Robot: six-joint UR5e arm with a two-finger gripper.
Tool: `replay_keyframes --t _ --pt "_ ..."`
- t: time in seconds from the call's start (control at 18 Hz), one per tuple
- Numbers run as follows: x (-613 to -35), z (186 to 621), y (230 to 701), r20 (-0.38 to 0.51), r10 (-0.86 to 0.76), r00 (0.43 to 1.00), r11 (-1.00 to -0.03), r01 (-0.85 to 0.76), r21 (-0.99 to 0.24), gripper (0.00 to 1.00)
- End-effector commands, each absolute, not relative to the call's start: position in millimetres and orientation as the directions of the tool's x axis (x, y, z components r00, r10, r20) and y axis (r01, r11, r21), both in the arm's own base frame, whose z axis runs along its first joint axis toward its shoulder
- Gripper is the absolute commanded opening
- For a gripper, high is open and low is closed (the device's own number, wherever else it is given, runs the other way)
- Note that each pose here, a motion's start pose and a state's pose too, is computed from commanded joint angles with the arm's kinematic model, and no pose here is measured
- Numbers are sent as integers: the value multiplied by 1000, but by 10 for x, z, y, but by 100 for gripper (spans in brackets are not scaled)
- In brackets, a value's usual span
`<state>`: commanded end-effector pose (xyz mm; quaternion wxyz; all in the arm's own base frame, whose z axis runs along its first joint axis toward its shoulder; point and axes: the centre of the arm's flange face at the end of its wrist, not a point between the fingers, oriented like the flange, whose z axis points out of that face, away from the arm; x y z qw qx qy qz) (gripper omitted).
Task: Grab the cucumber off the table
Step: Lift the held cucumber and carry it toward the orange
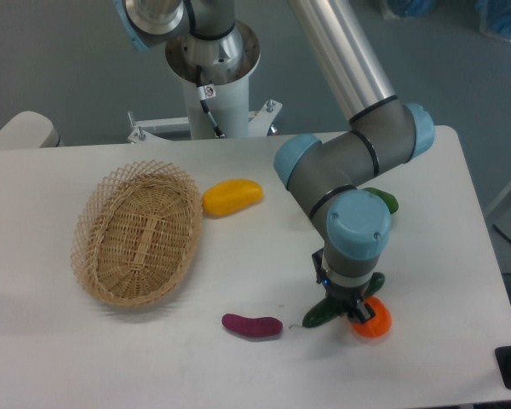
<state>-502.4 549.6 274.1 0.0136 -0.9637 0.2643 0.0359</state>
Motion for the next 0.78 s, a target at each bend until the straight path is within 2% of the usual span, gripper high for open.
replay_keyframes --t 0.78 --pt "-5171 2793 5594 -59 -490 869 -871 -491 4 23"
